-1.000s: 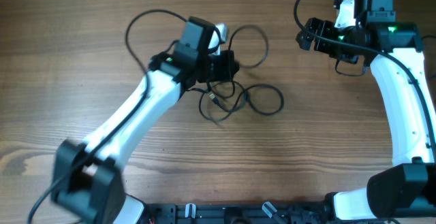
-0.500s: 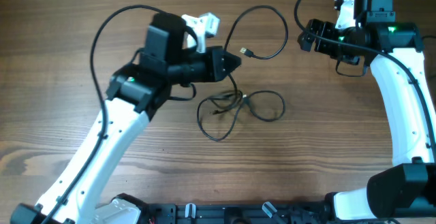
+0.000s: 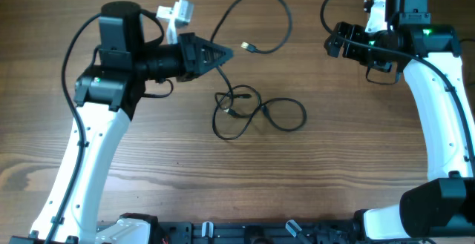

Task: Untangle cables
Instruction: 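Lift the grasped cable up and left with left gripper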

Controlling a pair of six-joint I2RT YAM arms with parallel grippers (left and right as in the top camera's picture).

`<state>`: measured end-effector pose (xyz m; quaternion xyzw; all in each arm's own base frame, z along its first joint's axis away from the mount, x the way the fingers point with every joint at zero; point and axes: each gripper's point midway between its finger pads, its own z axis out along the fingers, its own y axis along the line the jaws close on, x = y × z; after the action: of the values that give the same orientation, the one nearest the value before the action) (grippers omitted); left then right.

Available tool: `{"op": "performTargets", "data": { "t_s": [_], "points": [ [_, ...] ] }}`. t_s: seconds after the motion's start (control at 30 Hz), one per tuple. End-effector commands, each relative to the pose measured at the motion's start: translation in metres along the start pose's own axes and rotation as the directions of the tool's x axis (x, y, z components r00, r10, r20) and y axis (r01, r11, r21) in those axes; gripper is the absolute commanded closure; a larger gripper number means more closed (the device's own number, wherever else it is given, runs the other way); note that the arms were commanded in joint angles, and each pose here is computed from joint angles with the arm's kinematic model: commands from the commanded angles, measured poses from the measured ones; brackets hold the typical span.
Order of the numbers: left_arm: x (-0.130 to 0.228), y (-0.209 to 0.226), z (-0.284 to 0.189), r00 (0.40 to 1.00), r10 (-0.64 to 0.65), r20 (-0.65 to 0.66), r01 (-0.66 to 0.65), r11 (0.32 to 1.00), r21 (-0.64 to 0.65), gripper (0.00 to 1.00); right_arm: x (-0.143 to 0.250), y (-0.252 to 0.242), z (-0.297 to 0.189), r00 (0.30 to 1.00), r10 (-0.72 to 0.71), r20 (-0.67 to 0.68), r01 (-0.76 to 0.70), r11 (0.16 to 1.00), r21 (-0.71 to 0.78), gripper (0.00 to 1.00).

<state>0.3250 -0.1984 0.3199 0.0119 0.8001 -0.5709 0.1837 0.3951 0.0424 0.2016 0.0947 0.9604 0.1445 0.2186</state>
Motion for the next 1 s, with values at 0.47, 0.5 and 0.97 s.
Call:
{"op": "performTargets", "data": {
  "t_s": [0.47, 0.5, 0.97],
  "points": [
    [-0.033, 0.086, -0.024, 0.928, -0.207, 0.309, 0.312, 0.886, -0.342, 0.96, 0.035, 0.085, 0.002, 0.963, -0.263, -0.061, 0.228, 0.913, -0.338, 0.02],
    [-0.035, 0.088, -0.023, 0.917, -0.237, 0.322, 0.344, 0.877, -0.334, 0.96, 0.037, 0.09, 0.0, 0.957, -0.284, -0.055, 0.244, 0.894, -0.376, 0.02],
    [-0.051, 0.081, 0.043, 0.82, -0.522, 0.233, 0.555, 0.825, -0.105, 0.96, 0.049, 0.145, -0.033, 0.905, -0.419, 0.076, 0.356, 0.645, -0.676, 0.16]
  ]
}}
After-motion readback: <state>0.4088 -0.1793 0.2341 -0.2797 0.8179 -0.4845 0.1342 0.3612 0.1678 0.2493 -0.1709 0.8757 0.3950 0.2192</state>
